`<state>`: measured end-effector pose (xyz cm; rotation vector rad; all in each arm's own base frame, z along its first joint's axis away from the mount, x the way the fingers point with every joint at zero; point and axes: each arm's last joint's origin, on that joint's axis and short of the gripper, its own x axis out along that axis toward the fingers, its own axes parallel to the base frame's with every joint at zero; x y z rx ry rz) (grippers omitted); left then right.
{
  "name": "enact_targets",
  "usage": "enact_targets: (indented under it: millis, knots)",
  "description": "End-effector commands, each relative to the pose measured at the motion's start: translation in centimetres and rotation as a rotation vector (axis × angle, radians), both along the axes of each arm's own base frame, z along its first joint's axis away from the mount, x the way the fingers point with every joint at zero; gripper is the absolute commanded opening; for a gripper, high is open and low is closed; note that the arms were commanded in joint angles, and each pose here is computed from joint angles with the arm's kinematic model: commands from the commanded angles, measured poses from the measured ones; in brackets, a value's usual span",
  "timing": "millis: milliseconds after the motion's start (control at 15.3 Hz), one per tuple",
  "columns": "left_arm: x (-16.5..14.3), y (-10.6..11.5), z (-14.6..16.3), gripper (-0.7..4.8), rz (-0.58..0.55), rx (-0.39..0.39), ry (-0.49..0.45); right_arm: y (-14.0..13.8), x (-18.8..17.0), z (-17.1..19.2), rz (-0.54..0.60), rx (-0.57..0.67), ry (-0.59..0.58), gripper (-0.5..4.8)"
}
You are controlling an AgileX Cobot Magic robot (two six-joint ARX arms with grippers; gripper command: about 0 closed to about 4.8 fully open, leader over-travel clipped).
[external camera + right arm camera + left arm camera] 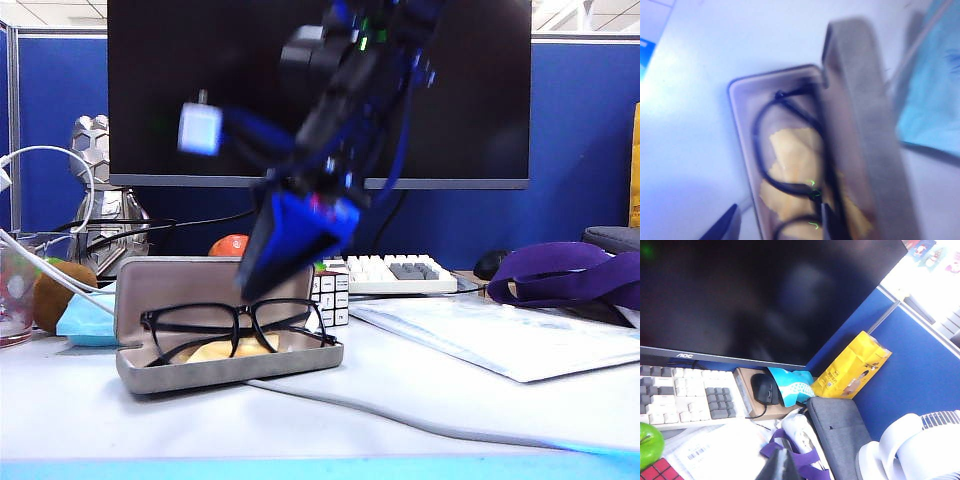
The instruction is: Pick up the glasses, fold the temples of the glasses, place the glasses into the glasses case, and finally close the glasses case.
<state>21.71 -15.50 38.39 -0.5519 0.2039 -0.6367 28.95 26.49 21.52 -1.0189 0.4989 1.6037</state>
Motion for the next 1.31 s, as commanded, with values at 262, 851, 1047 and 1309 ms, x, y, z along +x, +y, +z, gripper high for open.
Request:
enact_targets:
  millis: [262, 851, 1047, 1309]
  knots:
    - [-0.1, 0.0, 0.2, -0.06, -0.004, -0.001, -0.01, -0.7, -0.8, 3.6, -0.207, 0.078, 0.081, -0.08]
    - [-0.1, 0.3, -2.2, -0.06, 0.018, 0.302, 0.06, -2.6, -0.3, 3.3, -0.731, -0.008, 0.389, -0.01]
    - [1.7, 0.2, -5.1, -0.06, -0.015, 0.474, 0.155, -5.1, 0.3, 2.8, -0.922, -0.102, 0.513, -0.01]
    - [5.2, -0.1, -9.1, -0.06, -0.195, 0.612, 0.174, -6.4, 1.0, 2.4, -1.121, -0.126, 0.63, -0.01]
